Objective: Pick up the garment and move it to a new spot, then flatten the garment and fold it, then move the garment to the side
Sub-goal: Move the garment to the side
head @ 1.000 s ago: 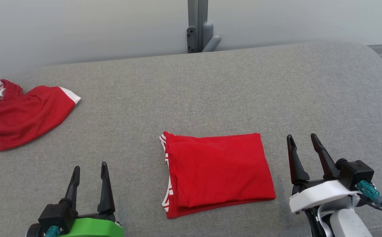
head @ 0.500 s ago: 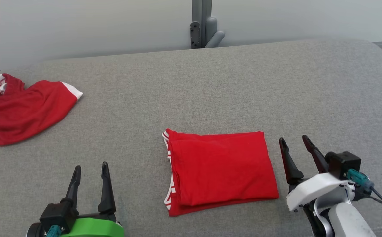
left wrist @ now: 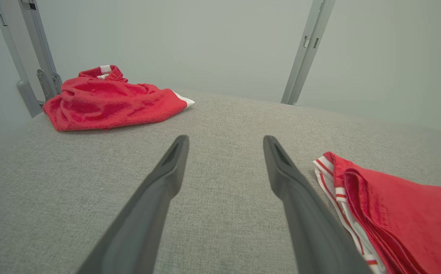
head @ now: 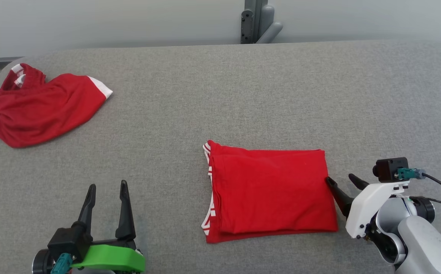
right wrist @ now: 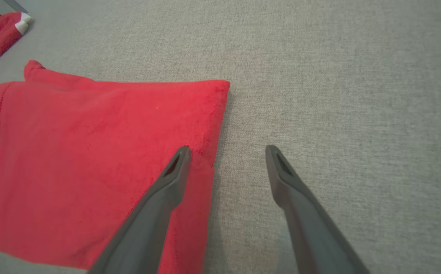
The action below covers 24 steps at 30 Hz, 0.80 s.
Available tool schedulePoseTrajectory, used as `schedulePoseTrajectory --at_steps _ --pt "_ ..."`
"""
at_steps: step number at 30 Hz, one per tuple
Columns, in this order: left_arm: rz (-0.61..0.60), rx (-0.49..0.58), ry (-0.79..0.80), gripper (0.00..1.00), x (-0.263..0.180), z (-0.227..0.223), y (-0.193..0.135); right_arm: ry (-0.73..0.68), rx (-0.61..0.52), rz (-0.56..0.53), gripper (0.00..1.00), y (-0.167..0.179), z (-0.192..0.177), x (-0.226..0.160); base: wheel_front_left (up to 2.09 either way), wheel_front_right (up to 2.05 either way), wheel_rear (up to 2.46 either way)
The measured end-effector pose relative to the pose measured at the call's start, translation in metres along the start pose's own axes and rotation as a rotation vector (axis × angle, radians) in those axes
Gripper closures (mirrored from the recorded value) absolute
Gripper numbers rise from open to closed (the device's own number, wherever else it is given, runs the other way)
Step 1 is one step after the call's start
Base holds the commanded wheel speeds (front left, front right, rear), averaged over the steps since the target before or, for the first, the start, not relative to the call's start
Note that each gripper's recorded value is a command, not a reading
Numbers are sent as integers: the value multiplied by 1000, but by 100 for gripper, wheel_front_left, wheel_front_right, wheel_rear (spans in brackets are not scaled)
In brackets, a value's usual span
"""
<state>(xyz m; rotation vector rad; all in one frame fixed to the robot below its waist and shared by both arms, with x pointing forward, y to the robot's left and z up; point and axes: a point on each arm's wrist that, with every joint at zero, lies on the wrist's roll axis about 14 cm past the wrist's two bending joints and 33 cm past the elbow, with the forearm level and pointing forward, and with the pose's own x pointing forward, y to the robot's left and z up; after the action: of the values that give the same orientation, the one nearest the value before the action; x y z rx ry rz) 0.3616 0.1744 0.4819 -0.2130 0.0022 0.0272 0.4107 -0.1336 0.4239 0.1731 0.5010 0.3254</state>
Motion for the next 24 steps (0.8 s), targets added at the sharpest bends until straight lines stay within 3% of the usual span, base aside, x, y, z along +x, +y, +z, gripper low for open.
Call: schedulePoseTrajectory --at_steps 14,16,18,19,24 --pt "45 3 11 0 -3 -3 14 178 104 116 3 22 -24 22 0 0 0" --pt "47 3 12 0 -3 -3 15 177 107 120 64 23 -22 24 0 0 0" --pt "48 4 12 0 -3 -3 15 172 106 124 95 24 -20 27 0 0 0" --pt "47 4 12 0 -3 -3 15 172 106 126 100 24 -19 28 0 0 0" --pt "38 3 11 0 -1 -3 12 153 97 129 100 23 -13 29 0 0 0"
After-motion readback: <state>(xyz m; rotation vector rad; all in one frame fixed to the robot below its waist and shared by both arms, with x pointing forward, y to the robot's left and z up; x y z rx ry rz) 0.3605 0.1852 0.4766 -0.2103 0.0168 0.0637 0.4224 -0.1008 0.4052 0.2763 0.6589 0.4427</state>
